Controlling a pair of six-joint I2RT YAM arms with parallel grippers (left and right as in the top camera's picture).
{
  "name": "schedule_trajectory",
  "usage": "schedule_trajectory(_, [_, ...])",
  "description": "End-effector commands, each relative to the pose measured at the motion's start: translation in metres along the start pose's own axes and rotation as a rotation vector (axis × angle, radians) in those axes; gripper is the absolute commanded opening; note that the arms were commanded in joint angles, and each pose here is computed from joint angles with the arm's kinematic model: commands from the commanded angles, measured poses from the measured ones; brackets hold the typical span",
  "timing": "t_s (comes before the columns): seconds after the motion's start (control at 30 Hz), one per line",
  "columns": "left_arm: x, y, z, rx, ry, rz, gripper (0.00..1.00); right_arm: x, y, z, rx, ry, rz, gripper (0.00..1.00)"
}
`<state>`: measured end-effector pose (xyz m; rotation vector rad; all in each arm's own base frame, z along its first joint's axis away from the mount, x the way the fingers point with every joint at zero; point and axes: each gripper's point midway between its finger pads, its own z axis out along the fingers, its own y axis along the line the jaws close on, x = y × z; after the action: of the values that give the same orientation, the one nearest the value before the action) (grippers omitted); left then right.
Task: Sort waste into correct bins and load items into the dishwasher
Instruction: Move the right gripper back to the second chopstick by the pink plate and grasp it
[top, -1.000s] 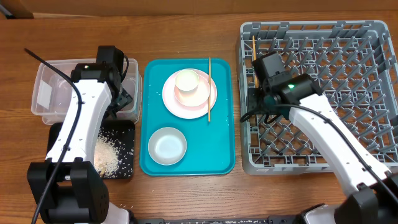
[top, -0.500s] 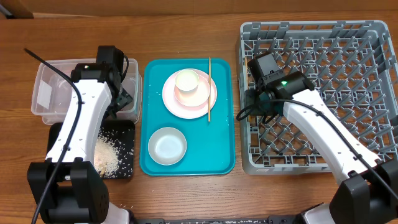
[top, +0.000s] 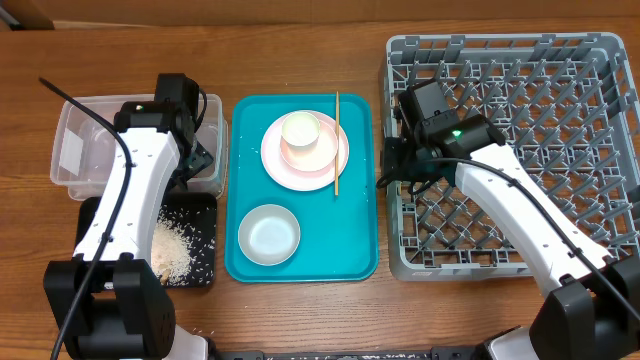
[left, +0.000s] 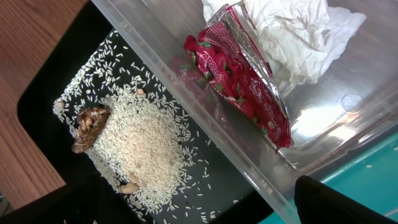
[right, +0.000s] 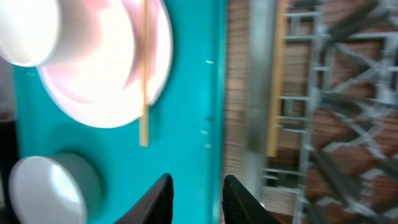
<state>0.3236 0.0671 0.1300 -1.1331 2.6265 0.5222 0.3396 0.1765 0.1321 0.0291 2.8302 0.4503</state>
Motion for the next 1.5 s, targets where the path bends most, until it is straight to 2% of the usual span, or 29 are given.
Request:
schedule_trajectory(0.0, [-0.006,0.001,0.0,-0.012,-0.018,-0.012,1.0,0.004,0.022,0.001,-0.085,0.019,0.048,0.29])
schedule_trajectory(0.13, [-0.006,0.001,0.0,-0.012,-0.018,-0.012,1.0,0.004,0.034,0.003,-0.095,0.005,0.064,0.28])
schedule_trajectory(0.3, [-0.006,0.001,0.0,-0.012,-0.018,-0.012,1.0,0.007,0.036,0.012,-0.005,-0.035,0.07,0.28])
schedule_trajectory(0.67, [-0.006,0.001,0.0,-0.012,-0.018,-0.012,1.0,0.023,0.042,0.072,0.162,-0.038,-0.01,0.28])
schedule_trajectory(1.03, [-0.006,0.001,0.0,-0.012,-0.018,-0.012,1.0,0.033,0.04,0.109,0.167,0.018,-0.013,0.29])
schedule_trajectory(1.47, [-0.006,0.001,0.0,-0.012,-0.018,-0.012,1.0,0.03,0.045,0.114,0.143,0.011,-0.013,0.29])
